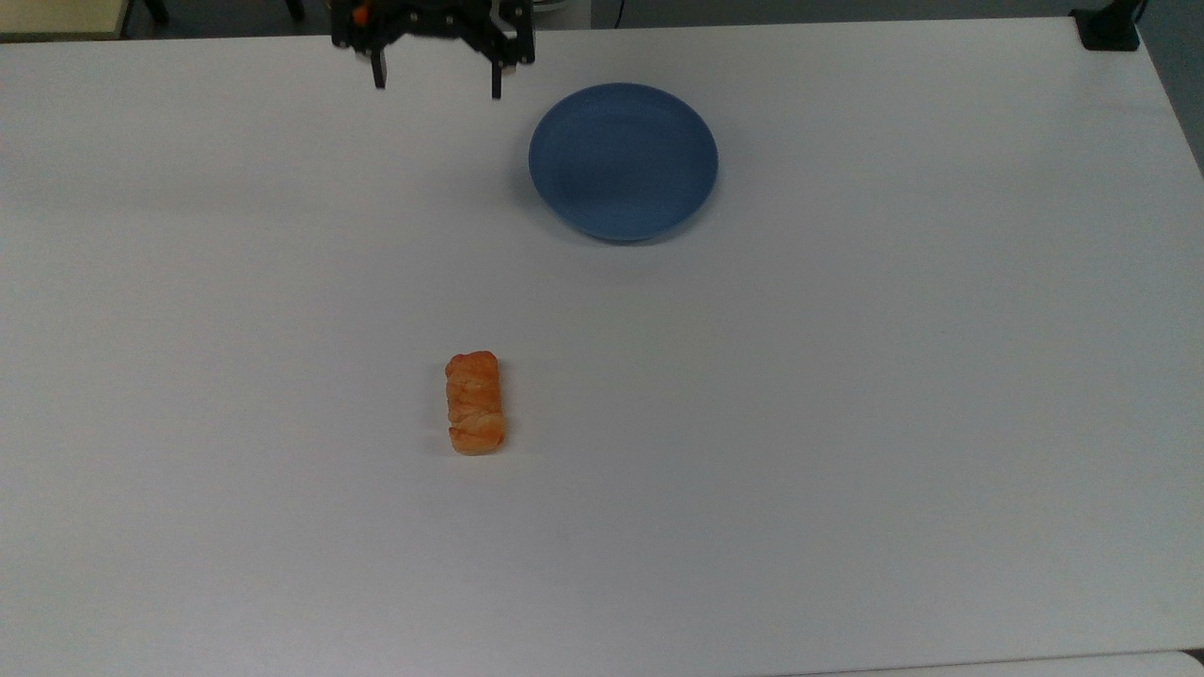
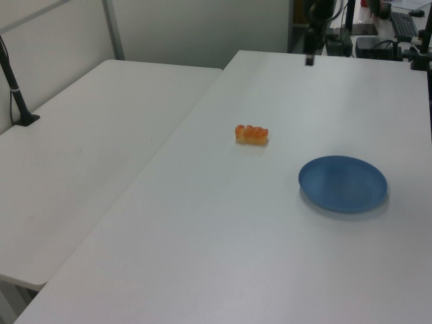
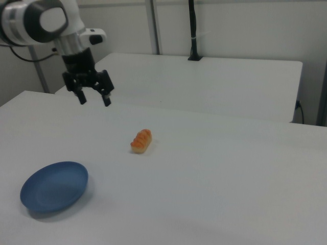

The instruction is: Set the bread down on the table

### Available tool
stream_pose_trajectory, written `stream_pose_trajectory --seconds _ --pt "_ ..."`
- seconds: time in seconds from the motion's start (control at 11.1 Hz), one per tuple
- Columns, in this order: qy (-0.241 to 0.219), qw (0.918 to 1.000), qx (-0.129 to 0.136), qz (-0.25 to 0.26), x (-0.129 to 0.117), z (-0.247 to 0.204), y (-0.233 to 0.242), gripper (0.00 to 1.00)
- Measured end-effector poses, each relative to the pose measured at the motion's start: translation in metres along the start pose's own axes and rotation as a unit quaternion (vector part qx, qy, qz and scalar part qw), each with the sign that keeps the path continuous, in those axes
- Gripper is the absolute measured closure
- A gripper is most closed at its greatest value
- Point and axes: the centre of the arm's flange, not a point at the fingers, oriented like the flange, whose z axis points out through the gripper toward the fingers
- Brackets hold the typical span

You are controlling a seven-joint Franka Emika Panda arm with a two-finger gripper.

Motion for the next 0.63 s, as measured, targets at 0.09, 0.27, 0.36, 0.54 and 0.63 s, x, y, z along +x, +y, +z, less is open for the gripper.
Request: stream_pose_trajectory --seconds 0.09,0.27,0.36,0.54,0.63 --pt "-0.010 0.9999 0.012 0.003 -0.020 -0.015 0.001 0.00" --pt "-0.018 0.9996 0.022 0.006 -0.047 -0.033 0.002 0.00" --pt "-0.018 0.9996 0.023 0.006 -0.059 -0.036 0.003 0.00" --pt "-0.020 0.9995 0.025 0.005 -0.066 -0.035 0.003 0.00" --pt "-0.021 0.9994 0.027 0.006 -0.067 -0.034 0.004 0.00"
